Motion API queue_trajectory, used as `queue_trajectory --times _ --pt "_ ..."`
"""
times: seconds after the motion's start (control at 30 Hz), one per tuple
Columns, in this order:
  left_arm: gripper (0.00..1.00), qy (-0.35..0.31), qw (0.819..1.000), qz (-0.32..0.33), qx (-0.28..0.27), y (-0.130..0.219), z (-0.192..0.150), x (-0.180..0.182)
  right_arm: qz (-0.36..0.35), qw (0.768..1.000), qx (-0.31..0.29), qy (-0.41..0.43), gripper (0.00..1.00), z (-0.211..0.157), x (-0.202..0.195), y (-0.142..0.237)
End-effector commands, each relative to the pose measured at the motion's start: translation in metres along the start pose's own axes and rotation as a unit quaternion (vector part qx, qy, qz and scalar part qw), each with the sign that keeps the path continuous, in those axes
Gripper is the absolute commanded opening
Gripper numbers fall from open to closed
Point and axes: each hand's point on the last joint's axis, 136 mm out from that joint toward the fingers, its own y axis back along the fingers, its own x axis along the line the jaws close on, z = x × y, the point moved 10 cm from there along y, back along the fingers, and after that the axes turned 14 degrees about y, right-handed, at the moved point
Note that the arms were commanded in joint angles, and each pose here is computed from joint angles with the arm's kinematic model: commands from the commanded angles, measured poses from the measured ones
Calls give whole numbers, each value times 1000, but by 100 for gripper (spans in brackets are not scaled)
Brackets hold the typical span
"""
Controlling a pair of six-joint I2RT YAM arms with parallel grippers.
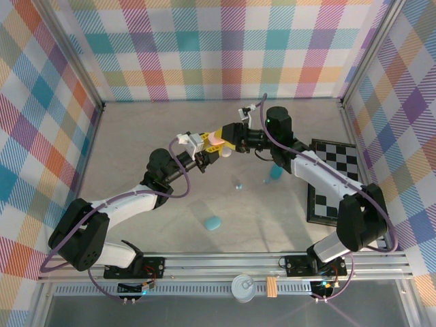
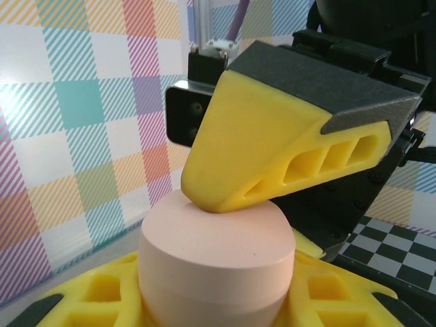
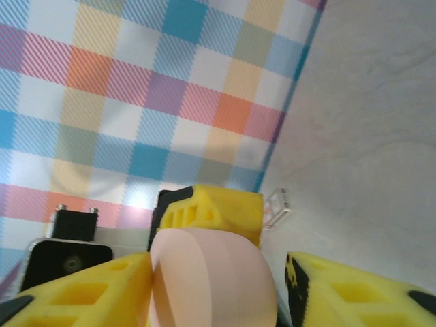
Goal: Insert the wireless bluetooth earbuds into the charging case
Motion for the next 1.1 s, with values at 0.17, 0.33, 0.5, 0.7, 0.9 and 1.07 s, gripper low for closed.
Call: queue_trajectory --times 0.17,0.33,0.5,0.7,0.9,1.07 --pt "24 -16 999 5 -39 1 10 0 68 994 -12 -88 36 1 -4 -7" --pt "27 -21 999 10 -25 1 6 1 77 994 -26 -68 24 4 2 -5" --pt "57 -26 1000 5 -12 6 8 -3 32 998 -38 -44 19 7 0 0" --pt "93 -30 999 26 33 20 -2 -4 -58 995 -75 -15 19 16 -29 19" --pt "100 -20 992 51 110 37 -24 -7 -183 979 -92 -1 19 27 -93 35" --pt "100 -14 982 65 176 50 -36 -13 -297 952 -73 0 20 32 -156 35"
